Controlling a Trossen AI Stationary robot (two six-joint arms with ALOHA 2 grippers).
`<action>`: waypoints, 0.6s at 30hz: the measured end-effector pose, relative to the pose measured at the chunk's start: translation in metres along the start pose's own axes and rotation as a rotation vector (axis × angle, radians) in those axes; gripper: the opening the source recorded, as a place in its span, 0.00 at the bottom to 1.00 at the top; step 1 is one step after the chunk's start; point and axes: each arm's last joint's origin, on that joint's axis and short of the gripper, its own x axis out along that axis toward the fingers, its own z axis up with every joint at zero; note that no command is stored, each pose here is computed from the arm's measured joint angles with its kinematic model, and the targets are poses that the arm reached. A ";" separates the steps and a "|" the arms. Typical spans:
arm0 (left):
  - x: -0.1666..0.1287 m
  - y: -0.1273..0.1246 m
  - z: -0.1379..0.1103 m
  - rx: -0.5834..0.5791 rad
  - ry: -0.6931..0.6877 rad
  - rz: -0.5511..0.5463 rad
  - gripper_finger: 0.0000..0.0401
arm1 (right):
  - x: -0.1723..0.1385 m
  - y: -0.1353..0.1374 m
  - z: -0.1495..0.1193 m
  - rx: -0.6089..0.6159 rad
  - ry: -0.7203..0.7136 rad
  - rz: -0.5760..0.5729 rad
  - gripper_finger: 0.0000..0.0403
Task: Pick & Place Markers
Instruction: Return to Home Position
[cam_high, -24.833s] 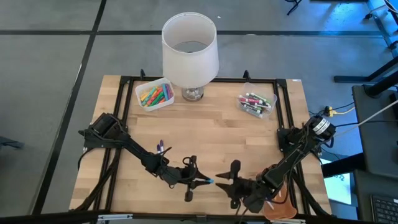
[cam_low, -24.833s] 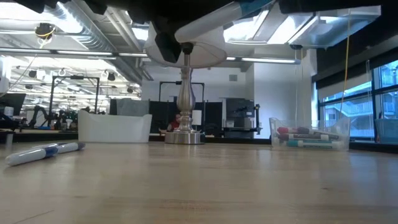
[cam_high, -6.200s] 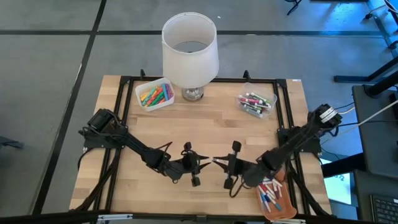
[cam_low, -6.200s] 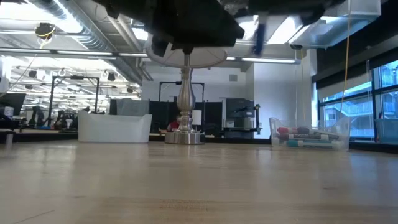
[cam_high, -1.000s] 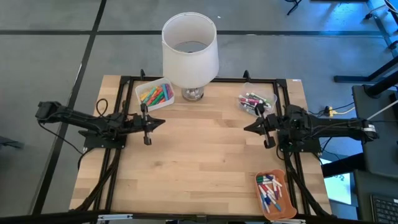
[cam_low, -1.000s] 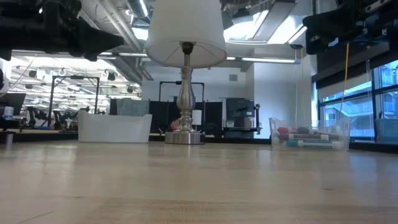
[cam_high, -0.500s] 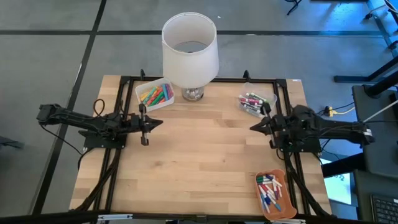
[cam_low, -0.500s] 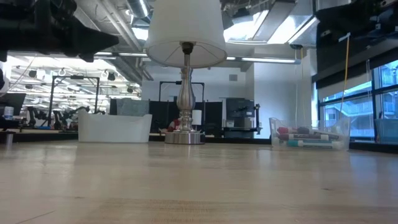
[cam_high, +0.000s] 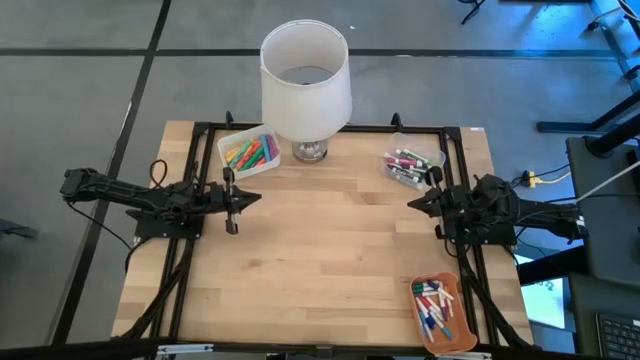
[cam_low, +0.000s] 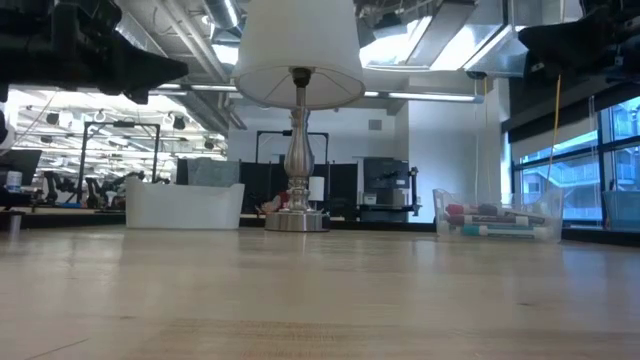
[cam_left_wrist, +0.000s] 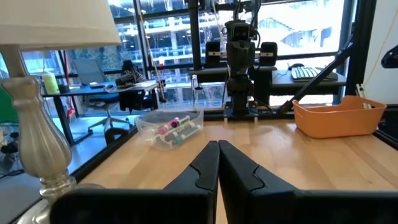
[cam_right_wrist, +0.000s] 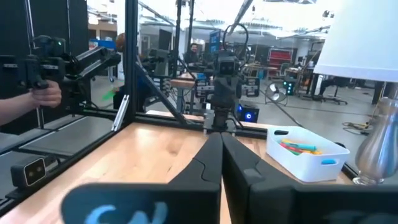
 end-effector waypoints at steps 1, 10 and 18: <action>-0.001 0.000 -0.002 0.001 -0.003 0.000 0.02 | -0.001 0.000 0.000 0.002 -0.008 0.000 0.01; -0.001 0.000 -0.005 0.007 0.001 0.000 0.00 | -0.003 0.001 -0.008 0.035 0.041 0.004 0.01; -0.001 0.000 -0.005 0.018 0.002 0.000 0.02 | 0.001 0.001 -0.034 0.011 0.055 -0.040 0.01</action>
